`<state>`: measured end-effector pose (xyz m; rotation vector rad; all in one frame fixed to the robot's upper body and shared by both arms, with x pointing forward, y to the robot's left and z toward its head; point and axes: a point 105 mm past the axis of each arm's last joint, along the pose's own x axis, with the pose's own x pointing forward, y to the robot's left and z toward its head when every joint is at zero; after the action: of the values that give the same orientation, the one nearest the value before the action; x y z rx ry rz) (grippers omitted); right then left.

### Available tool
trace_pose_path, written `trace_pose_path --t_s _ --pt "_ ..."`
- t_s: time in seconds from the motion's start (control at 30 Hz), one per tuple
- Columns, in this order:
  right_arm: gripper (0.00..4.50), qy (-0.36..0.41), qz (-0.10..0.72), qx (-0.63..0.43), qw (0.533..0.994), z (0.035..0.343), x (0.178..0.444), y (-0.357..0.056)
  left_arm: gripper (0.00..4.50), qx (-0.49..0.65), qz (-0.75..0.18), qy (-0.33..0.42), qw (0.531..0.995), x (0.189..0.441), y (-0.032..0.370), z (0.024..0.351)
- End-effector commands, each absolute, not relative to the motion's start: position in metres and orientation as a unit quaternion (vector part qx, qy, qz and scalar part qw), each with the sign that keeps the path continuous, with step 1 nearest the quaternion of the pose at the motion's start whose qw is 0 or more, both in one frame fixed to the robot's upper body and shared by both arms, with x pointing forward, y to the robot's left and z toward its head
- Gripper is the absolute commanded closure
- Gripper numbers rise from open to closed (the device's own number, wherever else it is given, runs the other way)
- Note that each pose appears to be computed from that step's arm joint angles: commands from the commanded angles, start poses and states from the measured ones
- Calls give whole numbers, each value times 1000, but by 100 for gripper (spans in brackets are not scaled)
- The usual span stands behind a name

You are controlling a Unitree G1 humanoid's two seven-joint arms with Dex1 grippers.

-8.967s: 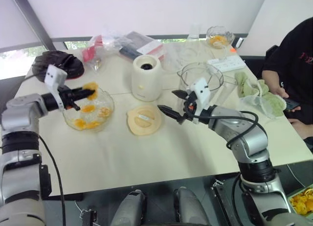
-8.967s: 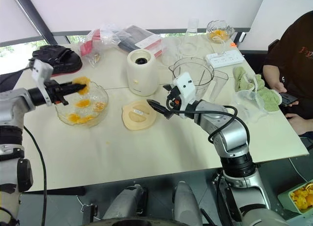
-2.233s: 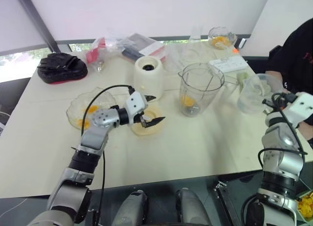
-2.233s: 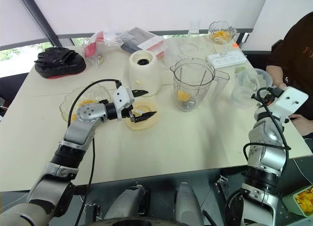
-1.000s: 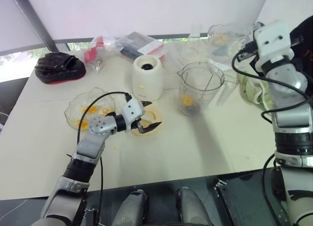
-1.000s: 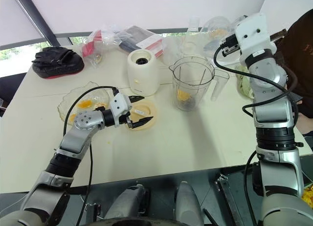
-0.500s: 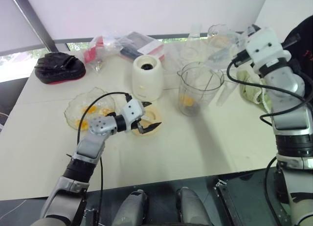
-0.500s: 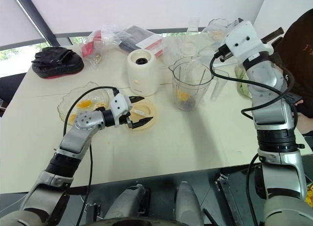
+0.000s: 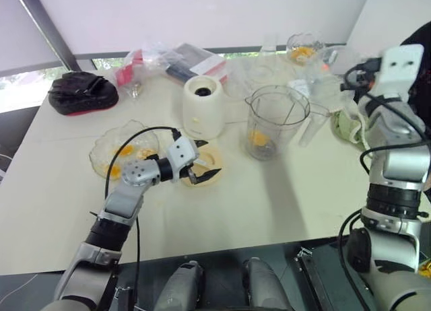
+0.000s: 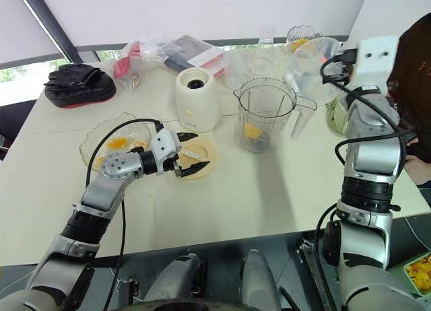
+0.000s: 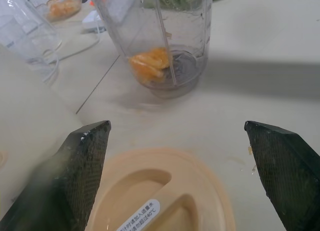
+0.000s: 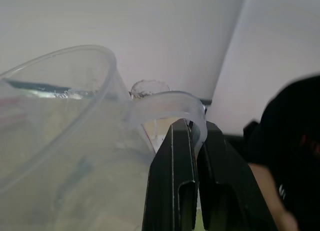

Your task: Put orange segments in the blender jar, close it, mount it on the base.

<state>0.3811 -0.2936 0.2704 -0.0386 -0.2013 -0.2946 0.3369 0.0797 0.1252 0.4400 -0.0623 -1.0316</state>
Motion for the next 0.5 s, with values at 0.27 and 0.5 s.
trace_pose_path --t_s 0.27,0.5 --pt "448 -183 -233 168 940 273 343 -340 0 220 -498 -47 838 332 76 134" --pt "448 -164 -266 216 925 222 332 -355 0 222 -498 -43 837 330 79 133"
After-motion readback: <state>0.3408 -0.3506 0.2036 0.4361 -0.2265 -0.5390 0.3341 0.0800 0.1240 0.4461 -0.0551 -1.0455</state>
